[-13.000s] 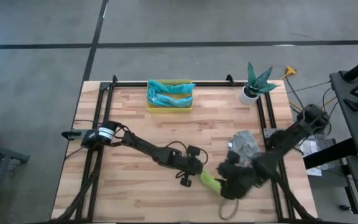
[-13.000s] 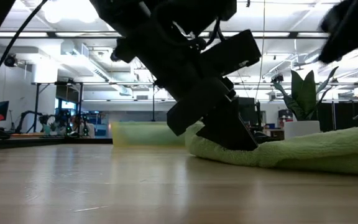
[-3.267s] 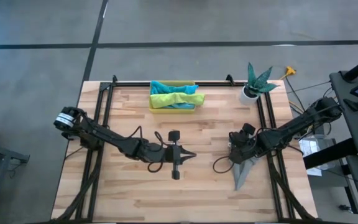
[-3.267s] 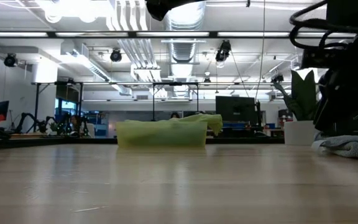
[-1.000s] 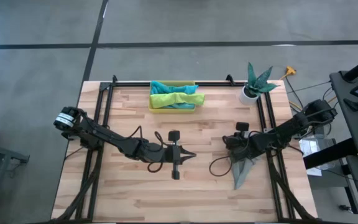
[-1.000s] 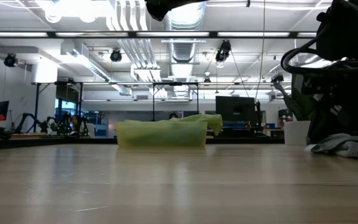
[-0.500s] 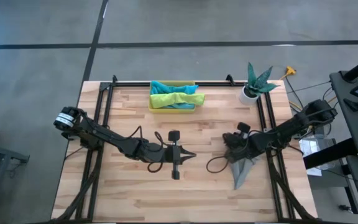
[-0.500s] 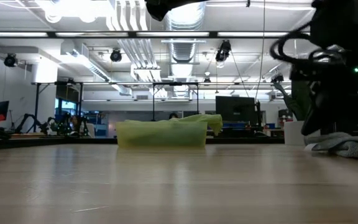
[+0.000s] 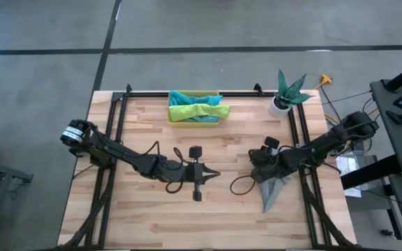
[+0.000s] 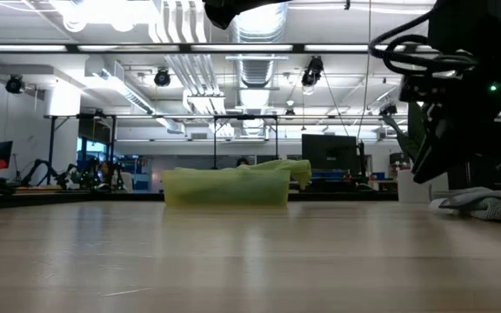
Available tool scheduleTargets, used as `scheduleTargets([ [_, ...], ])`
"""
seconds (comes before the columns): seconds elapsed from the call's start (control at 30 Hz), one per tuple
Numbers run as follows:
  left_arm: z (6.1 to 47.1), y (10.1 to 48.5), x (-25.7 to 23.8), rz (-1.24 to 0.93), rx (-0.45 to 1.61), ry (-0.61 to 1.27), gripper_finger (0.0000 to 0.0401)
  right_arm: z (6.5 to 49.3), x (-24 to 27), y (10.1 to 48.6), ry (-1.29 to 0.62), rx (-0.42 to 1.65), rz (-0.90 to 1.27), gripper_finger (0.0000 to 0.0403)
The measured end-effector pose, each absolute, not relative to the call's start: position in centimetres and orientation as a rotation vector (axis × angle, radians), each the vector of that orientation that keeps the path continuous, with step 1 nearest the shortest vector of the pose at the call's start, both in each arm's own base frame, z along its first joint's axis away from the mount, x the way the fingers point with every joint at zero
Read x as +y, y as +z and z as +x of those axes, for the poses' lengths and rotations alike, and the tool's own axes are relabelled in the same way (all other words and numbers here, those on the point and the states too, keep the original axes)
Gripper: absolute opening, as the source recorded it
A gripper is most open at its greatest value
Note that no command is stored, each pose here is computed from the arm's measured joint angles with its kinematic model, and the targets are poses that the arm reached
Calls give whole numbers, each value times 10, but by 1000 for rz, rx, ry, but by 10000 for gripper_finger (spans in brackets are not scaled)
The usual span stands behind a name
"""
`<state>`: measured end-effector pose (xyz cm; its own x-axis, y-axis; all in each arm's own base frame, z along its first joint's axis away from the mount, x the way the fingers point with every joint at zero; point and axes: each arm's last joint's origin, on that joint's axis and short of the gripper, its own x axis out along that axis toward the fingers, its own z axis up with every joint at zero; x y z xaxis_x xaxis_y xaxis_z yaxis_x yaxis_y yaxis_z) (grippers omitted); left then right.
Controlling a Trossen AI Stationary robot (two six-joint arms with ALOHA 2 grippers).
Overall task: Roll microfiber towels into tight, uniform cylinder then place into a basket
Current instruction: Roll the gray towel
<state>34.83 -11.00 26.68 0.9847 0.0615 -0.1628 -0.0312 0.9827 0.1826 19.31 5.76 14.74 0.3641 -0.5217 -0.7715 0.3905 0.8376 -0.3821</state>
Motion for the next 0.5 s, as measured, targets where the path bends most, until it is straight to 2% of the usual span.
scheduleTargets([
  [0.23, 348, 267, -110, 180, 169, 47, 0, 183, 53, 139, -612, 1090, -190, 190],
  [0.5, 348, 267, -110, 180, 169, 47, 0, 179, 52, 135, -613, 1104, -203, 196],
])
